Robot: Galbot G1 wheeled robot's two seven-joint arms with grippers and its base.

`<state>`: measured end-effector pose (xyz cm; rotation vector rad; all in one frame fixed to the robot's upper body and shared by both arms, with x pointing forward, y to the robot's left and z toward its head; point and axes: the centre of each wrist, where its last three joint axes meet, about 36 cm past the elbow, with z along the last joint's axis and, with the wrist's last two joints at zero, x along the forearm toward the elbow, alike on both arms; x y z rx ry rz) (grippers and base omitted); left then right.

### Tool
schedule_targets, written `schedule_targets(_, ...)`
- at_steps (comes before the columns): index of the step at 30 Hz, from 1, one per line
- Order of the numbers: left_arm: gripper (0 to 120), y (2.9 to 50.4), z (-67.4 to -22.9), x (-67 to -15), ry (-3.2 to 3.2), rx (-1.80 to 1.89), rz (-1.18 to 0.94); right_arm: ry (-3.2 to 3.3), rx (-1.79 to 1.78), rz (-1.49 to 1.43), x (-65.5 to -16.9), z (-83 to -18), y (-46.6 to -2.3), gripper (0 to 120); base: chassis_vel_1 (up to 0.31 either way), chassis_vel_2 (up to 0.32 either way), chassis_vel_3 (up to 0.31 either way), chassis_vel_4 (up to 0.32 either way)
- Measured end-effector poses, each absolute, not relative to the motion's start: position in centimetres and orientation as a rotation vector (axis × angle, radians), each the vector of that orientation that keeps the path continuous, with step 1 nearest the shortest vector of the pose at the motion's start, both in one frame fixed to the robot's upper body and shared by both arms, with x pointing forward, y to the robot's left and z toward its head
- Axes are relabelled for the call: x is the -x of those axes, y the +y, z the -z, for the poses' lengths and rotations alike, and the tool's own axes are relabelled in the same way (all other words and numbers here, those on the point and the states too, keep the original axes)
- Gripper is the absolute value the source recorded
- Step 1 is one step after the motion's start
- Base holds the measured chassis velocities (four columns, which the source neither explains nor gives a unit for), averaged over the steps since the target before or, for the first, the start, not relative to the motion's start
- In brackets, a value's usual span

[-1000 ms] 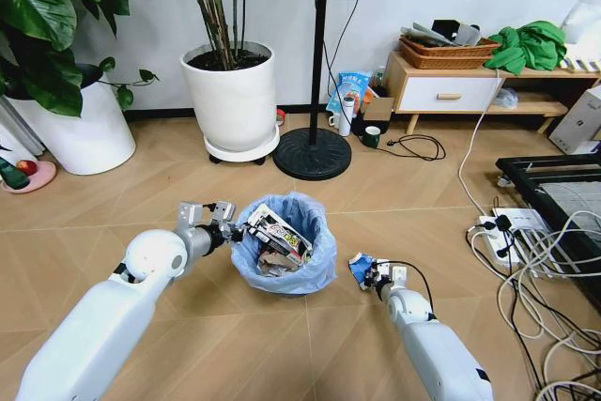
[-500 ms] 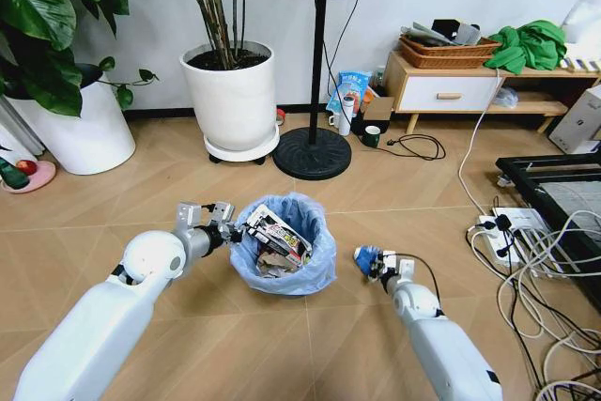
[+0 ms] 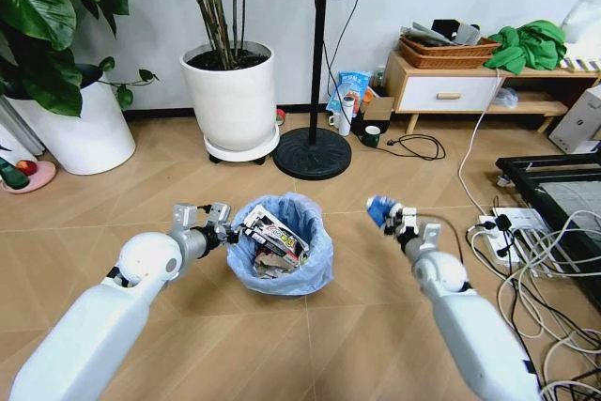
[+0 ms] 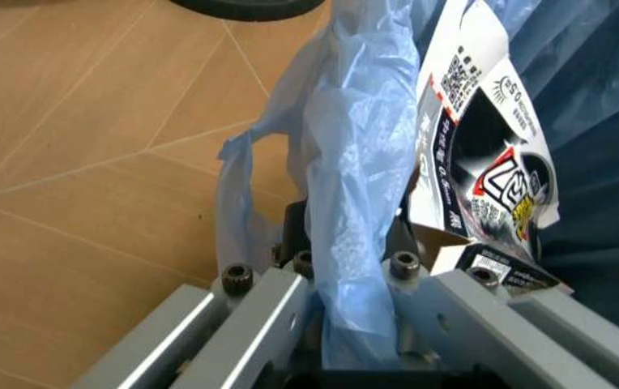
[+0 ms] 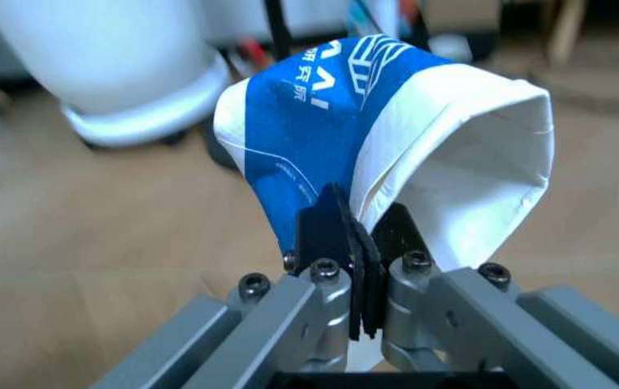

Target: Pick up the trash bin and place the garbage on the floor into it.

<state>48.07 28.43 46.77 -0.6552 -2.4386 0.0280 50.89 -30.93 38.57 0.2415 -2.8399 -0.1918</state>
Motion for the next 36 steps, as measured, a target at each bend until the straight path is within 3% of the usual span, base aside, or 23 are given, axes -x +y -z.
schedule_targets(6,0,28.5,-46.7,-48.3,-2.434,0.654,-0.024,-2.924,-0.559,0.215,-50.1,-47.0,-28.4,0,0.0,0.0,0.0,0.0)
schedule_targets(15,0,28.3,-46.6,-48.6,-2.432,0.656,-0.021,-2.848,-0.924,0.216,-47.9,-50.9,-25.5,0,0.0,0.0,0.0,0.0)
schedule_targets(24,0,27.5,-46.4,-48.9,-2.427,0.671,-0.024,-2.62,-1.312,0.136,-45.3,-50.7,-21.8,0,0.0,0.0,0.0,0.0)
schedule_targets(33,0,27.2,-46.6,-49.3,-2.433,0.675,-0.022,-2.539,-1.411,0.064,-44.9,-49.9,-19.5,0,0.0,0.0,0.0,0.0)
schedule_targets(36,0,27.2,-46.6,-49.3,-2.433,0.675,-0.023,-2.543,-1.407,0.027,-44.8,-49.6,-19.6,8,0.0,0.0,0.0,0.0)
